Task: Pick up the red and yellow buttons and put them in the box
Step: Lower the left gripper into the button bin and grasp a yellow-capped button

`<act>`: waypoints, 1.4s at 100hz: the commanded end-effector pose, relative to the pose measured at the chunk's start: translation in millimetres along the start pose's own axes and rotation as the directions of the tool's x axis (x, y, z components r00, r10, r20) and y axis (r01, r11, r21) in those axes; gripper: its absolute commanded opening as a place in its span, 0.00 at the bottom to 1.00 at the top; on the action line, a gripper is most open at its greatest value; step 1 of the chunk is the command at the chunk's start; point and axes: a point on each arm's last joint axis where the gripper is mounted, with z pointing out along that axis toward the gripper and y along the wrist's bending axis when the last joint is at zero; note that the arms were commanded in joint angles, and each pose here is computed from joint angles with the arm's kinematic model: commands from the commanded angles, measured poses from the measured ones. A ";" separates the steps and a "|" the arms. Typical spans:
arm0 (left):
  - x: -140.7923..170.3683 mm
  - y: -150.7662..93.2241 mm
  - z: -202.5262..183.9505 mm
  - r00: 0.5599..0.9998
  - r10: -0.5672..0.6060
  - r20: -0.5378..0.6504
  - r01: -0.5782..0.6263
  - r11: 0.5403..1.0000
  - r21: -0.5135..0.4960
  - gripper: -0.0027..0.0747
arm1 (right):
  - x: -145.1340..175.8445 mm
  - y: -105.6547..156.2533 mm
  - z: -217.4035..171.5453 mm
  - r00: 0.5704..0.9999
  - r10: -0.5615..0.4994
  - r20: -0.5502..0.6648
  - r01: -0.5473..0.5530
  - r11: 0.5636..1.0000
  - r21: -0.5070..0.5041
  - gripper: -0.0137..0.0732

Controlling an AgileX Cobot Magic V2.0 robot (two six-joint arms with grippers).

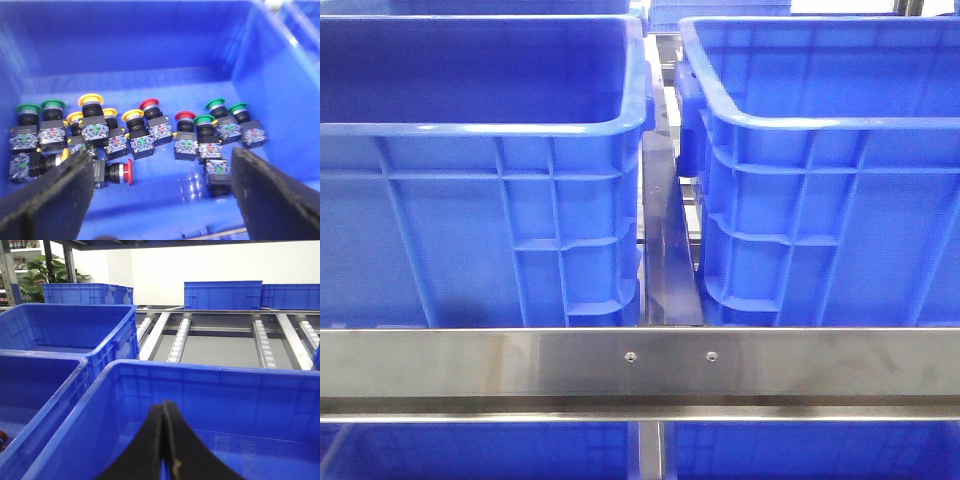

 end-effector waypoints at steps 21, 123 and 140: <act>-56.3 8.9 69.6 0.999 0.030 0.030 -0.028 0.998 -0.062 0.72 | -9.3 1.6 -1.1 1.000 0.000 0.029 0.001 1.000 -0.014 0.08; -7.1 81.1 227.3 0.961 -0.096 -0.261 0.039 0.976 -0.215 0.72 | -9.3 1.6 -1.1 1.000 0.000 0.029 0.001 1.000 -0.014 0.08; 0.5 83.3 235.4 0.955 -0.100 -0.277 0.039 0.975 -0.217 0.72 | -9.3 1.6 -1.1 1.000 0.000 0.029 0.001 1.000 -0.014 0.08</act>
